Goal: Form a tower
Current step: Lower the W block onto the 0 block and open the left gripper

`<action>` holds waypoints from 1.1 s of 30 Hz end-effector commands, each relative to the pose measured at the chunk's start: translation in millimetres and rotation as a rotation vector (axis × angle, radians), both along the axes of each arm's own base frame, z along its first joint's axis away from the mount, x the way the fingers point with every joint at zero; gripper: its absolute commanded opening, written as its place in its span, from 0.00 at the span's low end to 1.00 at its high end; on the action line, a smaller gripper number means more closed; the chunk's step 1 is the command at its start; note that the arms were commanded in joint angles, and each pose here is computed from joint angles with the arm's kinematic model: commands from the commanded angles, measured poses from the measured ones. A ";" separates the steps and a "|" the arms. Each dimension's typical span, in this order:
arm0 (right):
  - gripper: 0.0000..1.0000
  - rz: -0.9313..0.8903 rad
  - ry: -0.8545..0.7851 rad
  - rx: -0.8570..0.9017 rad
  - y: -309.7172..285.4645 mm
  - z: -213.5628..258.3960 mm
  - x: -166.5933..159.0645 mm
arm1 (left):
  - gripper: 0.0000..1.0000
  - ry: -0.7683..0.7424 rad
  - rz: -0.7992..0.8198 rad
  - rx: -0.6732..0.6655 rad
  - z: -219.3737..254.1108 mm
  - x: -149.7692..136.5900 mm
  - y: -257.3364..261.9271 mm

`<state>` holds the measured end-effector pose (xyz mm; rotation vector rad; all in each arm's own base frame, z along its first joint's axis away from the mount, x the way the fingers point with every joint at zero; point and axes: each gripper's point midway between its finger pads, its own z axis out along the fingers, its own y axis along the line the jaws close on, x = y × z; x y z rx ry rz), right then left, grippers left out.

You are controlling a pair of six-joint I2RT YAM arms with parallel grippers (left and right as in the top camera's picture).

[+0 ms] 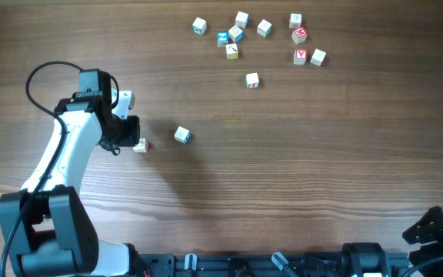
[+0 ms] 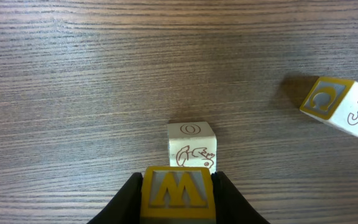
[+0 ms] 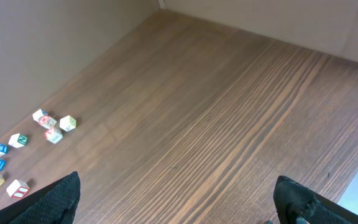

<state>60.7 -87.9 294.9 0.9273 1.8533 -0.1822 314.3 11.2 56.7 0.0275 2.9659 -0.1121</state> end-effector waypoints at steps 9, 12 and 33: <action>1.00 -0.020 -0.014 -0.005 -2.6 2.4 -2.7 | 0.24 0.000 -0.092 0.032 -7.0 2.4 -12.9; 1.00 -0.020 -0.015 -0.005 -2.6 2.4 -2.7 | 0.24 0.029 -0.069 0.048 -14.6 0.5 -9.3; 0.99 -0.020 -0.015 -0.005 -2.6 2.4 -2.7 | 0.35 0.047 -0.062 0.003 -24.5 1.7 -16.5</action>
